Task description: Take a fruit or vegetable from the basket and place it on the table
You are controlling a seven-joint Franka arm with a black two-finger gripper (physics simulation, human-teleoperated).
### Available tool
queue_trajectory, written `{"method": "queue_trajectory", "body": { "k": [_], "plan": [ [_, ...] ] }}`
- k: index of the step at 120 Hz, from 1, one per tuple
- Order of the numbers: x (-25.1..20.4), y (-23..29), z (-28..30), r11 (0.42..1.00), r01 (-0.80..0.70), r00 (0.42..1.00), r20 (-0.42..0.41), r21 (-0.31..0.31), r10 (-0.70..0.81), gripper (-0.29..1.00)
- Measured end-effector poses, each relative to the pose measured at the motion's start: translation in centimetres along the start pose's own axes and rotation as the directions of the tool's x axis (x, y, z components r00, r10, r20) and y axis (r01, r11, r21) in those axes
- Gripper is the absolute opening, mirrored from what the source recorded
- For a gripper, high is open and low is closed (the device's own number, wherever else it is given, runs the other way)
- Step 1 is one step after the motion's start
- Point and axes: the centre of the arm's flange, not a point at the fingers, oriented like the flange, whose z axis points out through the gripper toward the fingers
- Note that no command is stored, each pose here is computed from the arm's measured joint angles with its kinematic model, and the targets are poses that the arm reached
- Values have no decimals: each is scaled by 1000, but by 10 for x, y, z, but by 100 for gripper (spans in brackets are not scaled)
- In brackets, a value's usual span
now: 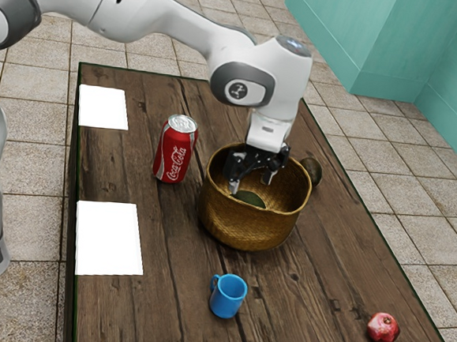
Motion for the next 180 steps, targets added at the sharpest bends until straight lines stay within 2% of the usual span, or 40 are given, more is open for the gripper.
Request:
{"method": "queue_trajectory", "body": {
  "k": [122,140,167,180],
  "plan": [
    [5,-23,77,997,-2,1000,17,-81,3,70],
    [4,-24,79,997,8,1000,16,-80,-7,47],
    [-1,-22,56,999,25,1000,1,-43,-25,31],
    [-5,-20,32,999,34,999,-12,-11,-34,34]
  ]
}}
